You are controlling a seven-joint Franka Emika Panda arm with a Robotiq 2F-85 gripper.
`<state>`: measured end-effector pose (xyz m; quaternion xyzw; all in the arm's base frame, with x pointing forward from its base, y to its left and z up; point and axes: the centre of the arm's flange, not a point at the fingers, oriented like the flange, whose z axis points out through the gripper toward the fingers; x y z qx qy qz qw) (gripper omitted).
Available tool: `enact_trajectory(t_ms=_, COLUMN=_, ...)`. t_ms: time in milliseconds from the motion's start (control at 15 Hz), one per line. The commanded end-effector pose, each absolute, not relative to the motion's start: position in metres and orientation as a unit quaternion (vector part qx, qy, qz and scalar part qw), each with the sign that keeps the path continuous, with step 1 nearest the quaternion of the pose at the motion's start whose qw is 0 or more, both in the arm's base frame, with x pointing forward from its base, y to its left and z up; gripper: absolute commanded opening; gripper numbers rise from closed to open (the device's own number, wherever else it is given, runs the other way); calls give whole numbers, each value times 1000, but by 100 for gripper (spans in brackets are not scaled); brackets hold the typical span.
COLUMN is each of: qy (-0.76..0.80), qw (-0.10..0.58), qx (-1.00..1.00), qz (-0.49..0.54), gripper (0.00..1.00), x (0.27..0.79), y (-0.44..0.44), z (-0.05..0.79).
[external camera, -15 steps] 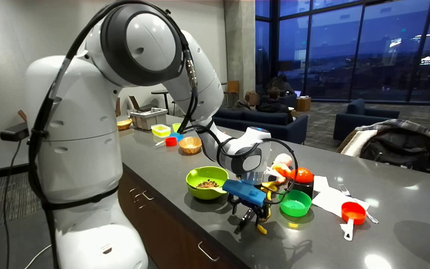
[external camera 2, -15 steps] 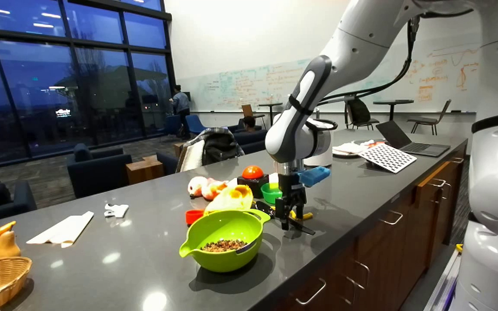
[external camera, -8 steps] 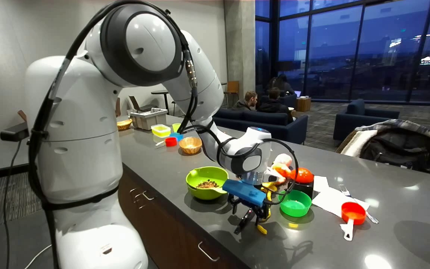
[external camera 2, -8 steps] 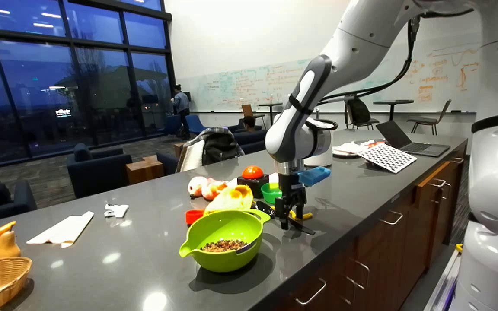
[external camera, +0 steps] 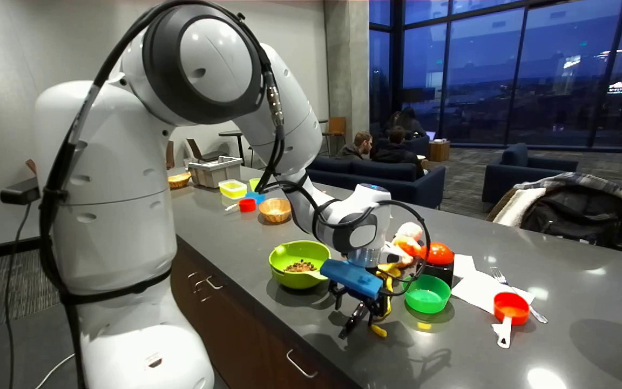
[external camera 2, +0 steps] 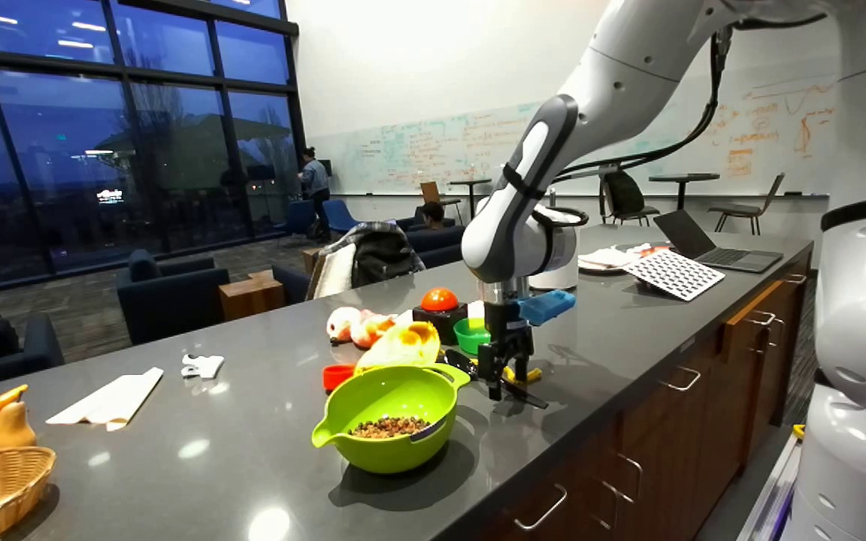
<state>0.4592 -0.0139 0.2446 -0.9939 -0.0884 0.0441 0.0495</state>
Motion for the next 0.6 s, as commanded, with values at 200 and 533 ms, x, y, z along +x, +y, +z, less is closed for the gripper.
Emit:
enact_trajectory(t_ms=200, qy=-80, qw=36, qx=-995, qz=38, gripper=100, x=444, y=-6, z=255)
enact_trajectory(t_ms=533, qy=-83, qw=25, qx=-996, qz=37, gripper=100, x=441, y=0, z=260)
